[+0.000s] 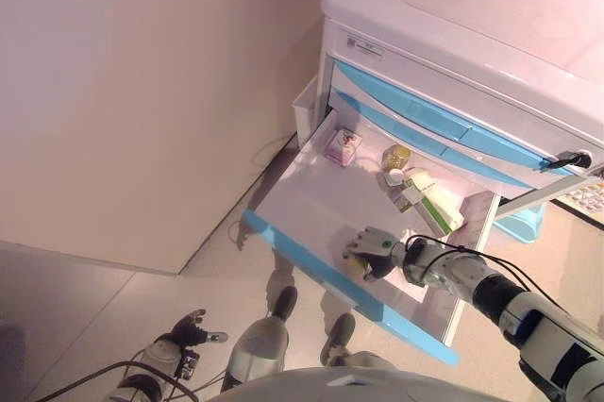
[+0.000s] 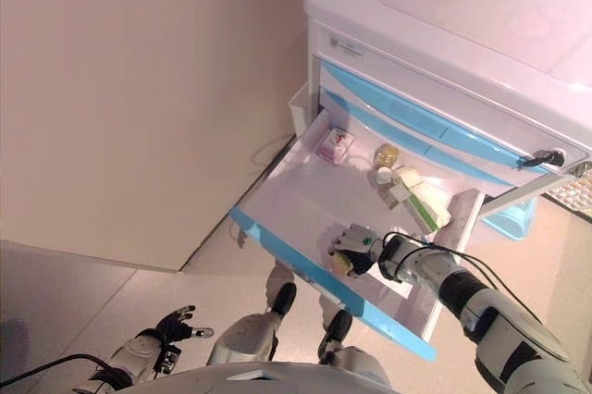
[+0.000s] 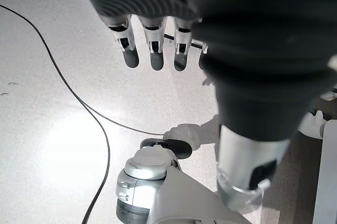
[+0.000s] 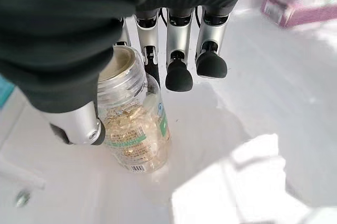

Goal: Open the drawer and pick up the medicine

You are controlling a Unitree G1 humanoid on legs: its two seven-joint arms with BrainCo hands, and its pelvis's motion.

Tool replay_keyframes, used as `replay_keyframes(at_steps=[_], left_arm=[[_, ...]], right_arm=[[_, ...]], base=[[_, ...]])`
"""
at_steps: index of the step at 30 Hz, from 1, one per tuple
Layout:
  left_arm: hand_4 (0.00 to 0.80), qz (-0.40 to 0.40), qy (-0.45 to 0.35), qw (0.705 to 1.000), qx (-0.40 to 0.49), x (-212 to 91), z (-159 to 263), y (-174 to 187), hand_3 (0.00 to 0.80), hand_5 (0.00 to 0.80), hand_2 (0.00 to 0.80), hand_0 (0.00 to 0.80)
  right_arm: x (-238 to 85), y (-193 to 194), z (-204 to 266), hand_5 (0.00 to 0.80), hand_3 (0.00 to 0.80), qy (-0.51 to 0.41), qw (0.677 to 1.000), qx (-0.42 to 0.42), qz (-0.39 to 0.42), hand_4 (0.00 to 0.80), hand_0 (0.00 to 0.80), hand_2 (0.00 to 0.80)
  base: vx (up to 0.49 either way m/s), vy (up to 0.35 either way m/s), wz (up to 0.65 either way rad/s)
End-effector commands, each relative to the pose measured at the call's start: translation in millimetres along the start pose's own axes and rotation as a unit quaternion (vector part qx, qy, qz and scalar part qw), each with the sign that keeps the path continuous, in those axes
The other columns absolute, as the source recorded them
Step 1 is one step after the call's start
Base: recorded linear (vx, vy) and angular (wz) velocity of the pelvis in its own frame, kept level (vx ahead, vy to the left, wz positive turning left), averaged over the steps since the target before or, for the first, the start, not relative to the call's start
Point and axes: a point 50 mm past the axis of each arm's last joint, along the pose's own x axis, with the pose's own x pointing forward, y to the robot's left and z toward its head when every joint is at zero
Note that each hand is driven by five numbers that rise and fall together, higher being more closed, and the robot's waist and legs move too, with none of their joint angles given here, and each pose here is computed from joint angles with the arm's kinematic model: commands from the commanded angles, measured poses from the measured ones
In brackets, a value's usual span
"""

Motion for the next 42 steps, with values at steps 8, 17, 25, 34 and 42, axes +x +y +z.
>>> replay_keyframes(at_steps=[8, 17, 25, 34, 42], left_arm=[[0.000, 0.009, 0.035, 0.999, -0.004, -5, -21, 7, 0.000, 0.000, 0.000, 0.000], [0.000, 0.014, 0.058, 0.998, -0.025, -9, -34, 11, 0.000, 0.000, 0.000, 0.000], [0.000, 0.017, 0.079, 0.996, -0.043, -12, -49, 7, 0.000, 0.000, 0.000, 0.000], [0.000, 0.015, 0.096, 0.994, -0.057, -14, -59, 0, 0.000, 0.000, 0.000, 0.000], [0.000, 0.014, 0.107, 0.992, -0.059, -17, -66, -3, 0.000, 0.000, 0.000, 0.000]], right_arm=[[-28, -84, -30, 0.800, 0.800, 0.018, 0.995, -0.054, -0.078, 0.800, 0.800, 0.800], [-61, -151, -26, 0.800, 0.800, -0.062, 0.989, 0.134, -0.024, 0.800, 0.800, 0.800], [-96, -216, -30, 0.800, 0.800, -0.162, 0.952, 0.242, -0.092, 0.800, 0.800, 0.800], [-138, -273, -58, 0.800, 0.800, -0.170, 0.899, 0.279, -0.293, 0.800, 0.800, 0.800], [-176, -295, -108, 0.800, 0.800, -0.076, 0.837, 0.325, -0.434, 0.800, 0.800, 0.800]], base=[[0.034, 0.032, -0.14], [0.021, 0.047, -0.18], [0.013, 0.046, -0.13], [0.034, 0.043, -0.07], [0.054, 0.033, 0.02]])
